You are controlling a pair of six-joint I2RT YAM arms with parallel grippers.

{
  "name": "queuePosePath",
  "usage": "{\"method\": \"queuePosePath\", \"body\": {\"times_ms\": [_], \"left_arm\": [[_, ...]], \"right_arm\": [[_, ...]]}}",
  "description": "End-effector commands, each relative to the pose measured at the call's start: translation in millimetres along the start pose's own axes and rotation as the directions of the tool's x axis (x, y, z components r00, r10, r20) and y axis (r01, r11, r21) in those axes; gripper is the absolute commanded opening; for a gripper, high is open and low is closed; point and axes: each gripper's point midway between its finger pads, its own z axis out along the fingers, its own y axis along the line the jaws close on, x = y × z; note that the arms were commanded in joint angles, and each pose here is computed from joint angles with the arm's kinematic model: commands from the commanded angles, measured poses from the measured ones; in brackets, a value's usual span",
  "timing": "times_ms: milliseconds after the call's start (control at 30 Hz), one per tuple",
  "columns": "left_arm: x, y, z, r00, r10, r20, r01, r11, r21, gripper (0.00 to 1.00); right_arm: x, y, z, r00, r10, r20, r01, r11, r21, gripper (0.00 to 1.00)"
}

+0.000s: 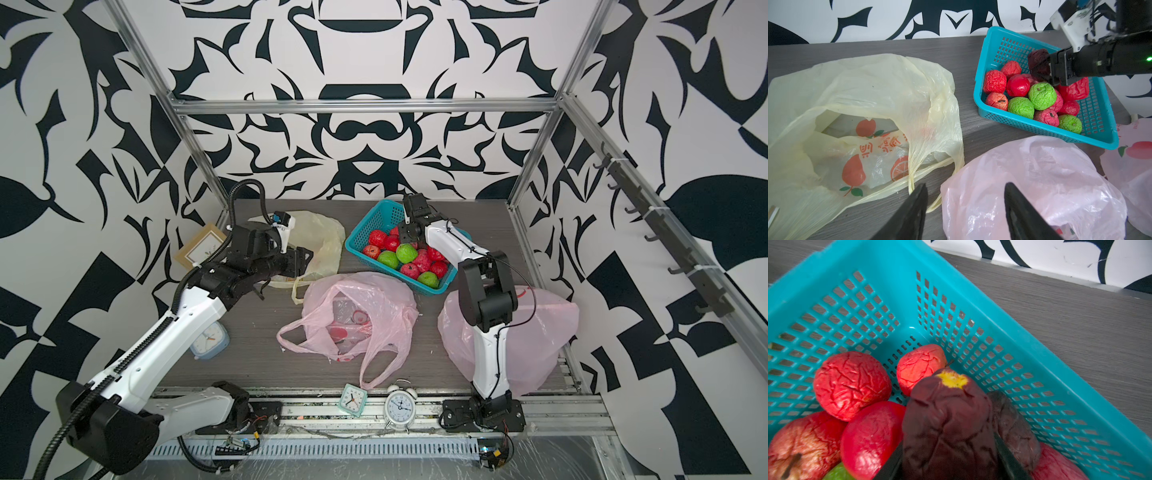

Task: Untie the knot of a plastic bag & take out the apple
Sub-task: Place the apple in the basket.

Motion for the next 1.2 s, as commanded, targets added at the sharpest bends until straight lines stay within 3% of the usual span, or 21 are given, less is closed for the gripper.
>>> {"method": "queuePosePath", "body": {"times_ms": [0, 100, 367, 500, 633, 867, 1033, 1167], "left_arm": [[-4, 2, -2, 1.000, -0.010, 0.027, 0.010, 1.000, -0.007, 0.65], [-6, 0, -2, 0.999, -0.022, 0.040, 0.022, 1.000, 0.006, 0.67], [-9, -3, -5, 0.992, -0.064, 0.106, 0.060, 0.998, 0.035, 0.79], [-9, 4, -12, 0.981, -0.082, 0.175, 0.081, 0.997, 0.014, 0.91], [-6, 11, -17, 0.972, -0.093, 0.218, 0.098, 0.995, -0.012, 0.97], [-3, 17, -19, 0.972, -0.083, 0.220, 0.095, 0.994, -0.044, 1.00], [-4, 19, -19, 0.970, -0.073, 0.230, 0.088, 0.994, -0.058, 0.99], [-11, 37, -25, 0.960, -0.039, 0.276, 0.088, 0.982, -0.165, 0.99]], "right_arm": [[-14, -5, -13, 1.000, -0.014, 0.022, 0.014, 0.999, 0.032, 0.44], [-12, -6, -12, 1.000, -0.016, 0.013, 0.016, 0.999, 0.034, 0.45], [-12, -4, -13, 1.000, -0.014, -0.006, 0.014, 1.000, -0.002, 0.59], [-17, -2, -25, 1.000, 0.010, 0.027, -0.009, 0.999, -0.044, 0.70], [-27, -2, -41, 0.996, 0.035, 0.077, -0.029, 0.997, -0.074, 0.76], [-52, -1, -90, 0.964, 0.087, 0.250, -0.056, 0.990, -0.130, 0.77], [-57, -13, -148, 0.900, 0.110, 0.423, -0.065, 0.991, -0.121, 0.77], [-40, -27, -195, 0.830, 0.122, 0.544, -0.082, 0.992, -0.099, 0.76]]}}
